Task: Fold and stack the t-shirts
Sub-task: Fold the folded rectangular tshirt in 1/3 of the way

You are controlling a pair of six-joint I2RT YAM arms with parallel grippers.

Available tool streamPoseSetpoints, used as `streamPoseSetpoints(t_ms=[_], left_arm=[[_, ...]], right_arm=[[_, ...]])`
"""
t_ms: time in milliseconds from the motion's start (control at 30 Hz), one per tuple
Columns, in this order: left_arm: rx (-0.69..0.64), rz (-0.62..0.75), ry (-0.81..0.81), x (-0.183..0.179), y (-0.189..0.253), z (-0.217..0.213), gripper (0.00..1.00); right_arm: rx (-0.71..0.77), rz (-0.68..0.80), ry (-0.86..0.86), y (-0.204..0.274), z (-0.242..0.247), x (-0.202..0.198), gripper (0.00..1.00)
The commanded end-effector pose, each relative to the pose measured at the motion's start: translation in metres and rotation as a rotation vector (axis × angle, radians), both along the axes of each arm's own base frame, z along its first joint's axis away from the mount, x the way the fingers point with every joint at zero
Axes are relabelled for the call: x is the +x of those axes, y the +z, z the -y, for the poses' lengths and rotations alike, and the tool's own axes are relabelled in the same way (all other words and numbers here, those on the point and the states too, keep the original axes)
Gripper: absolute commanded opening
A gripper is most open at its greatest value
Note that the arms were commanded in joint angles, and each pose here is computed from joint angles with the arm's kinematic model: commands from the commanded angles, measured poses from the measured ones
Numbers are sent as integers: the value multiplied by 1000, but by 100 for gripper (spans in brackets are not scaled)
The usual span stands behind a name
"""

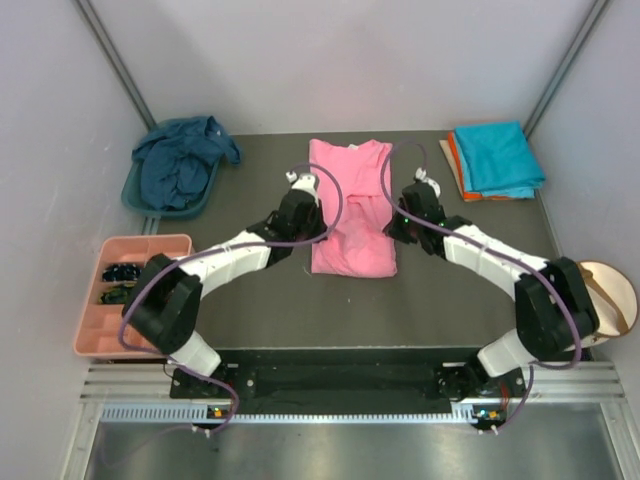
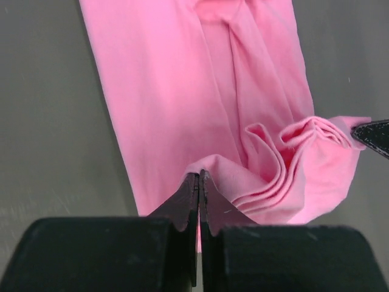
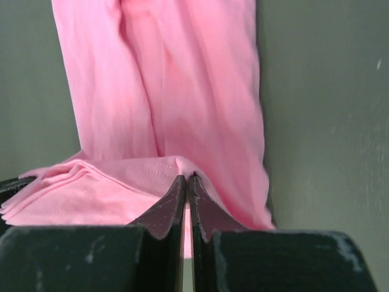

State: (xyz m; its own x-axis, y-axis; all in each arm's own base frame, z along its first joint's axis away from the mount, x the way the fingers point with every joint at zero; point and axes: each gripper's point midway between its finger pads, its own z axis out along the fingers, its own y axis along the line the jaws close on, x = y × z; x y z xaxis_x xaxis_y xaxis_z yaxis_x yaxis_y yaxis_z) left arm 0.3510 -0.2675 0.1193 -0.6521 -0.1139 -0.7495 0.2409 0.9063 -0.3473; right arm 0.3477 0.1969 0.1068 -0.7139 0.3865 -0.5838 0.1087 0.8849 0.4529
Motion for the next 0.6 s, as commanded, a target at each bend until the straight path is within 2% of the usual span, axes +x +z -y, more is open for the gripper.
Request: streamPoseSetpoints(t_ms=[0, 233, 567], left_arm=[[-48, 92, -37, 44, 22, 16, 0], [-73, 91, -6, 90, 12, 16, 0], [-76, 51, 14, 113, -14, 3, 0]], right_arm=[[50, 96, 13, 22, -4, 52, 0], [83, 72, 7, 11, -4, 104, 0], [98, 58, -14, 5, 6, 133, 0]])
